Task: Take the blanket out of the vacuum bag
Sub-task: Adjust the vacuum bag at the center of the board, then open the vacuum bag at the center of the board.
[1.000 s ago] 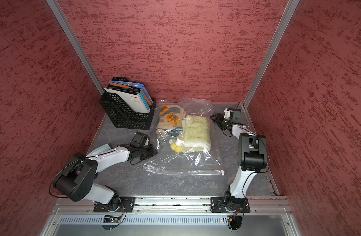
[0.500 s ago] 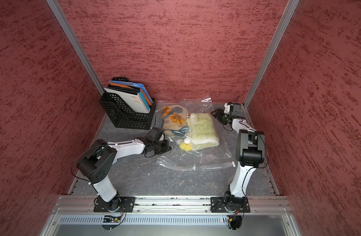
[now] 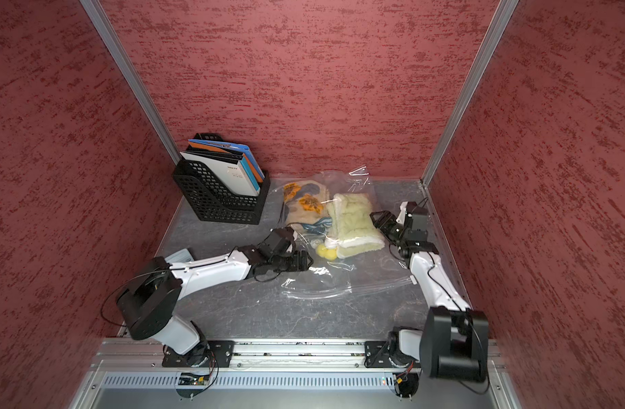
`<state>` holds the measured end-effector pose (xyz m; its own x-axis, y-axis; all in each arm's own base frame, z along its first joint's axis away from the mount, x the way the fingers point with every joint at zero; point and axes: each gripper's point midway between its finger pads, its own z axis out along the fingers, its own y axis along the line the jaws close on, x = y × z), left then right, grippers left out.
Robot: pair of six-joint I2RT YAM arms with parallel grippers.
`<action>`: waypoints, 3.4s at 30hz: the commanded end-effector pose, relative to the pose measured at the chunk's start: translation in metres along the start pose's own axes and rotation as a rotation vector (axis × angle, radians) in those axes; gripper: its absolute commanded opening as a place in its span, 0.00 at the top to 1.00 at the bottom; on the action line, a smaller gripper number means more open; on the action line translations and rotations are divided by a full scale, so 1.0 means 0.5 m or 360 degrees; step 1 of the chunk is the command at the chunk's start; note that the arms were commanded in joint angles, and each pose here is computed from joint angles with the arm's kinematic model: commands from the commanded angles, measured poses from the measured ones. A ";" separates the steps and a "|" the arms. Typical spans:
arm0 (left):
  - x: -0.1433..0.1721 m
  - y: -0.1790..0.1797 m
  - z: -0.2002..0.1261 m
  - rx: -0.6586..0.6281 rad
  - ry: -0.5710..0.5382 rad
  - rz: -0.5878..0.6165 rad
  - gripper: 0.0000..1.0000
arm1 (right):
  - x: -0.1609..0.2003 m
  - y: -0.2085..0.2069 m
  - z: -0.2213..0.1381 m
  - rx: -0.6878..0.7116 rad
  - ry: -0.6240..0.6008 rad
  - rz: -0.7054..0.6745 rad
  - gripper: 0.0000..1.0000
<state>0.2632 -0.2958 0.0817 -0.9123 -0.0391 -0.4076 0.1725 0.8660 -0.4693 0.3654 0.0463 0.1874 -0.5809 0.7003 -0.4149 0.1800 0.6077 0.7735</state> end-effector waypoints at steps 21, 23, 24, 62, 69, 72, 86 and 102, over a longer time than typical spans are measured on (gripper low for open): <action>0.176 -0.136 -0.090 -0.0468 0.0106 0.1438 0.20 | 0.228 -0.076 -0.110 0.0245 0.0199 0.0488 0.28; 0.175 -0.158 -0.072 -0.0494 0.0090 0.1525 0.24 | 0.236 -0.080 -0.107 0.0244 0.0223 0.0513 0.28; 0.179 -0.174 -0.060 -0.0471 0.0091 0.1577 0.25 | 0.235 -0.080 -0.108 0.0242 0.0218 0.0512 0.27; 0.100 -0.289 0.024 -0.0456 -0.0387 0.1643 0.85 | 0.232 -0.093 -0.151 0.0051 0.0176 0.0812 0.34; 0.029 -0.303 0.006 -0.0291 -0.0384 0.1380 1.00 | 0.200 -0.013 -0.183 -0.0116 0.0169 0.0631 0.48; -0.012 -0.301 -0.002 -0.0208 -0.0388 0.1260 1.00 | 0.192 0.013 -0.201 -0.0147 0.0164 0.0548 0.54; -0.083 -0.322 -0.011 -0.0092 -0.0428 0.1091 1.00 | 0.260 0.031 -0.172 -0.0290 0.0421 0.0469 0.81; -0.021 -0.291 -0.020 -0.0078 -0.0400 0.1081 1.00 | 0.262 -0.021 -0.090 -0.0197 0.0254 0.0613 0.36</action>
<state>0.2433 -0.4179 0.1474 -0.5010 0.4603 -0.7329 0.6650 0.7467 0.0144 0.2422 0.1255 0.1425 -0.6708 0.7413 0.0222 0.3319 0.2732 0.9029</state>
